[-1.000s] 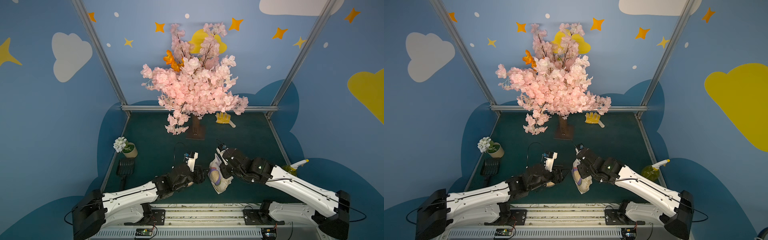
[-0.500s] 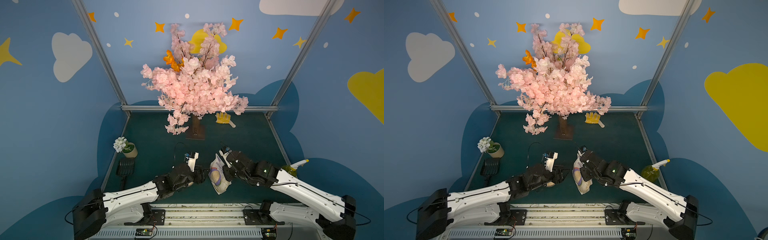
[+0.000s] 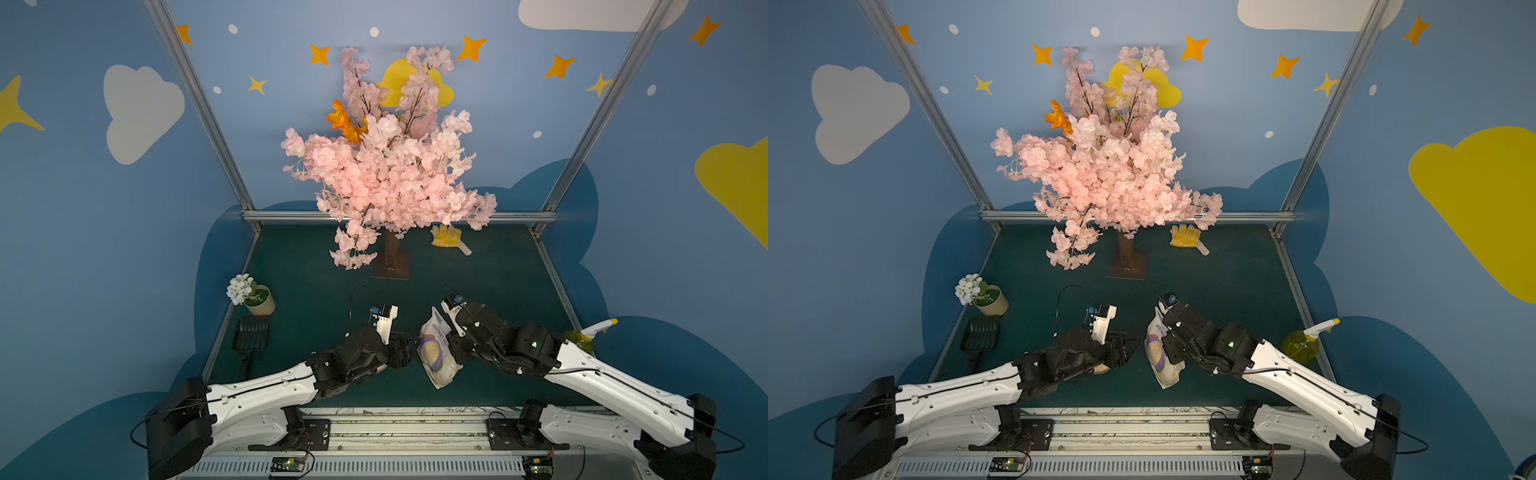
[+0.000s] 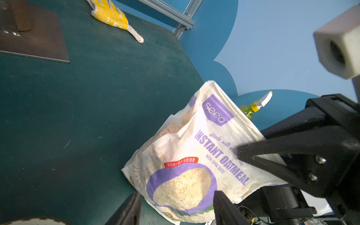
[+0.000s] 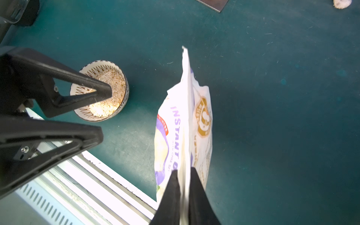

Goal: Pour the oats into the breakfast bowl
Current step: Close the oats bag at the center of the board.

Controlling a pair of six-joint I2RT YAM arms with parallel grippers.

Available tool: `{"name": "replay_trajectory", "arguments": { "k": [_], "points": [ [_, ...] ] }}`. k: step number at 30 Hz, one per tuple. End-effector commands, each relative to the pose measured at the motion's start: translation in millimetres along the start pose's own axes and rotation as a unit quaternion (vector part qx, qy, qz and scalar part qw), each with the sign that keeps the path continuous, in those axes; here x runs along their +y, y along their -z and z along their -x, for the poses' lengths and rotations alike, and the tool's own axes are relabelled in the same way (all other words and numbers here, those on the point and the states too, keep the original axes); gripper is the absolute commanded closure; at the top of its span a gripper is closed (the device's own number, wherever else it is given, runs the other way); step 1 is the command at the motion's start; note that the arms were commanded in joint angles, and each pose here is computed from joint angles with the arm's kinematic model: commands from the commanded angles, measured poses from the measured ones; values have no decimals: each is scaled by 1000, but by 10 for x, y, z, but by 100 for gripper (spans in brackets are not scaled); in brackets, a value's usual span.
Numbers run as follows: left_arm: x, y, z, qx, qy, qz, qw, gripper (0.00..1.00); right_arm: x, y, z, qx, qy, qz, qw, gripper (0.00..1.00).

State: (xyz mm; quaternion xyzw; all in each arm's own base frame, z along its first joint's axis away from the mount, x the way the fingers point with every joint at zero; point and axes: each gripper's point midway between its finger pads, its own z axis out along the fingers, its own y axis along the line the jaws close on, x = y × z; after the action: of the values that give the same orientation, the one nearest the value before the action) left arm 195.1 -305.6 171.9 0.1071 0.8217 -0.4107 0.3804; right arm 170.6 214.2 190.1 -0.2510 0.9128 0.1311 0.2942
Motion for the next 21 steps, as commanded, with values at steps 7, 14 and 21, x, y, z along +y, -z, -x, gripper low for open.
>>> {"name": "replay_trajectory", "arguments": {
  "k": [7,14,21],
  "points": [
    [-106,-2,103,-12,0,-12,1000,37,-66,41,-212,25,-5,-6,1000,100],
    [-110,26,120,-16,-5,-12,1000,37,-79,127,-166,6,-10,-3,1000,58],
    [-166,227,264,-37,-44,-14,998,36,-194,424,94,-94,-26,-4,995,18]
  ]
}}
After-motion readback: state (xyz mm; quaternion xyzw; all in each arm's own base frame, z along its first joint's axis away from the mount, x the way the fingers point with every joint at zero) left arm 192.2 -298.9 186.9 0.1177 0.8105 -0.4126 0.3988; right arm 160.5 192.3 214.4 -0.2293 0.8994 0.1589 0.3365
